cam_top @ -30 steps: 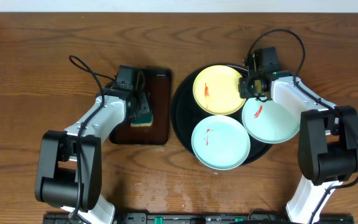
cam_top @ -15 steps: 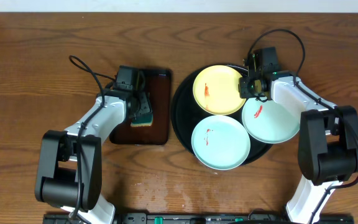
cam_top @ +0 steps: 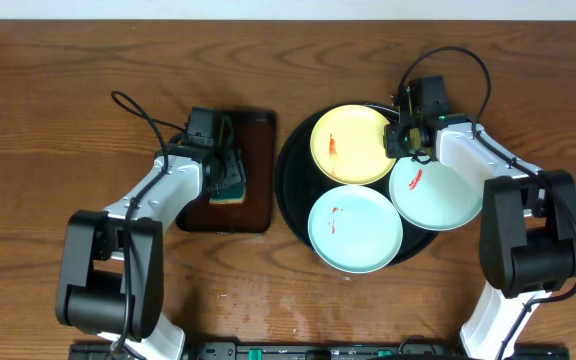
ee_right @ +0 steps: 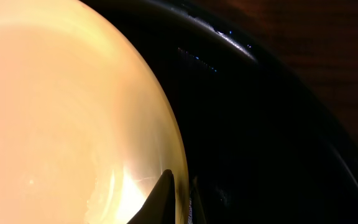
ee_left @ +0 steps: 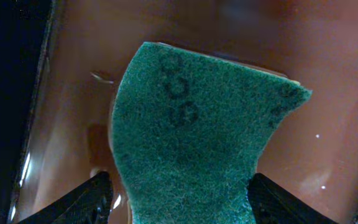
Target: Clean dirty plates on tray and stack at the side
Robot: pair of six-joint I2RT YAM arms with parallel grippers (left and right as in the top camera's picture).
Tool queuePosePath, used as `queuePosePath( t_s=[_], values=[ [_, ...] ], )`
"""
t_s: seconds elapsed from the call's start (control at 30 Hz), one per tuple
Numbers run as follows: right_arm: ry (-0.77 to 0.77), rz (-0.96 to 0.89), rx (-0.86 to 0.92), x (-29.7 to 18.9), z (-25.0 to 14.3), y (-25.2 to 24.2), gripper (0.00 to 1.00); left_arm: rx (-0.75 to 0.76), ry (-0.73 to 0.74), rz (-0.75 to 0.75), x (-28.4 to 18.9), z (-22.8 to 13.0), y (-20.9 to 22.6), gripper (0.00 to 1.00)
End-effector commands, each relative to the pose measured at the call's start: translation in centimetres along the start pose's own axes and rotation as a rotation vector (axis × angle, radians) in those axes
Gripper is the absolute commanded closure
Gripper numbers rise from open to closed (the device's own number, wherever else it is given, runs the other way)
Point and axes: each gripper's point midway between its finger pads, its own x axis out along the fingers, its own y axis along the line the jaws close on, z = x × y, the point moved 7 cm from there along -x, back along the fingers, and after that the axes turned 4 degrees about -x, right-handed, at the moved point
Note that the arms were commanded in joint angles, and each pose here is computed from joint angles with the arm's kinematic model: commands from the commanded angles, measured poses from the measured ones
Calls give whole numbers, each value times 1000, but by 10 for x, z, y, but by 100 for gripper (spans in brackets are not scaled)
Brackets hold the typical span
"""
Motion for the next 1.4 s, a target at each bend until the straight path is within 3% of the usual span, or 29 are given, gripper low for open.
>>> queuePosePath(
  t_s=[0.0, 0.3, 0.5, 0.7, 1.0, 1.37],
  values=[
    [-29, 11, -12, -9, 7, 5, 91, -1, 38, 35, 11, -10, 7, 37],
    [-29, 11, -12, -9, 7, 5, 91, -1, 24, 27, 9, -7, 6, 70],
    [-29, 11, -12, -9, 7, 5, 91, 17, -86, -32, -25, 13, -5, 92],
    [-29, 11, -15, -9, 7, 5, 92, 64, -225, -101, -81, 22, -10, 93],
    [-29, 11, -15, -9, 7, 5, 93, 88, -359, -164, -128, 27, -13, 93],
    [-31, 11, -15, -9, 8, 5, 93, 79, -354, -165, -128, 23, -10, 92]
  ],
)
